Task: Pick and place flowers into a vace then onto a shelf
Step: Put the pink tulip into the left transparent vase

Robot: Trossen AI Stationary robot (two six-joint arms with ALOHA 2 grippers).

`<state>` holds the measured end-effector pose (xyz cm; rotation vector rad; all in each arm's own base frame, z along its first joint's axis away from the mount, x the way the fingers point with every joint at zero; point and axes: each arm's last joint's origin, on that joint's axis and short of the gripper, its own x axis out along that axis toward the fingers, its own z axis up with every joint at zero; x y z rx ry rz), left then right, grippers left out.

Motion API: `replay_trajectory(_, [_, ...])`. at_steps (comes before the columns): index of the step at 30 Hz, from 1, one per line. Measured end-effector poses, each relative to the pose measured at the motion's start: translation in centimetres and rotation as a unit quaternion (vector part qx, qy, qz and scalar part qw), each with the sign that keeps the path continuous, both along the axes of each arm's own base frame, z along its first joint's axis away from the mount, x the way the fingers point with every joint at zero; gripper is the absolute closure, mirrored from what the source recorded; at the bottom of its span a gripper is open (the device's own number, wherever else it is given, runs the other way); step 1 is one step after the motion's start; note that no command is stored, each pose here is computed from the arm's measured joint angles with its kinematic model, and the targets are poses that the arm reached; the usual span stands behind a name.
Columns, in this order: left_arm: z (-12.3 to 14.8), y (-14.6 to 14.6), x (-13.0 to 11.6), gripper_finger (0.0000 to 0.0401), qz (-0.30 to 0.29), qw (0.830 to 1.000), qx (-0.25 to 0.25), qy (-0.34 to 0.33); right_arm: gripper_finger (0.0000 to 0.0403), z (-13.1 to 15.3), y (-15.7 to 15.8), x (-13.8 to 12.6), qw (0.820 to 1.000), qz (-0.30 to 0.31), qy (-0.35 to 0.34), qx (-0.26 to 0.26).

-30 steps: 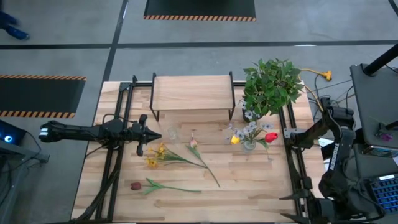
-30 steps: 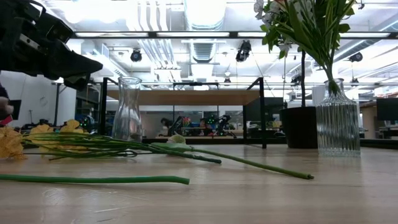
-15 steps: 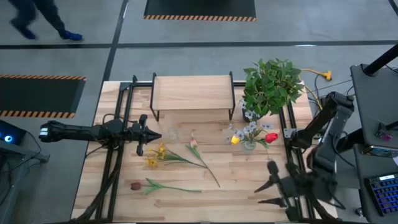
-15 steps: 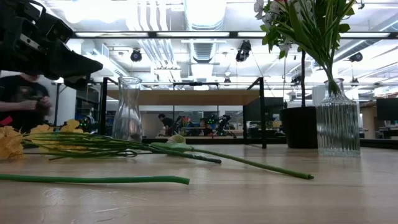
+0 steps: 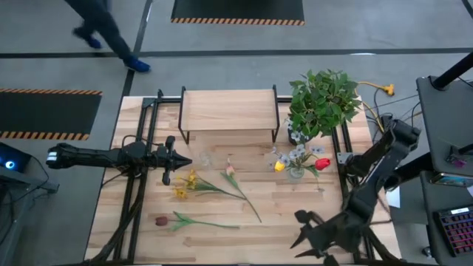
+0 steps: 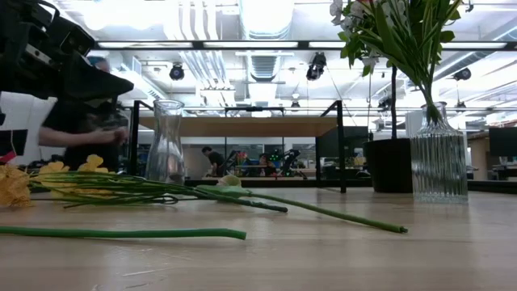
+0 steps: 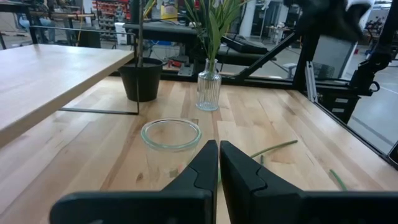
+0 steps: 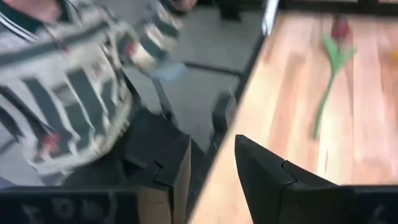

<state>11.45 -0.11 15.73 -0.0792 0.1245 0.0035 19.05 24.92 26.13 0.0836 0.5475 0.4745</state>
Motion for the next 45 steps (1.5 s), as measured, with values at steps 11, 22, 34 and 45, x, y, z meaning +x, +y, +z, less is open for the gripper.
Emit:
replay_trajectory(11, [0.0,0.0,0.0,0.0401,0.0,1.0,0.0,-0.001,0.0324,-8.6,-0.3,0.1,0.988,-0.073,0.135,-0.029])
replay_trajectory(22, [0.1,0.0,0.0,0.0401,0.001,1.0,0.0,-0.005,0.0335,-10.5,-2.7,-3.2,0.986,-0.097,0.13,-0.038])
replay_trajectory(34, [0.5,0.0,0.0,0.0401,0.0,1.0,0.0,-0.023,0.0335,-10.1,-9.2,-6.7,0.998,0.034,-0.007,0.058])
replay_trajectory(45, [1.2,0.0,0.1,0.0401,0.002,0.998,0.0,-0.064,0.0336,-11.1,-14.4,-8.1,0.981,0.101,-0.153,0.068])
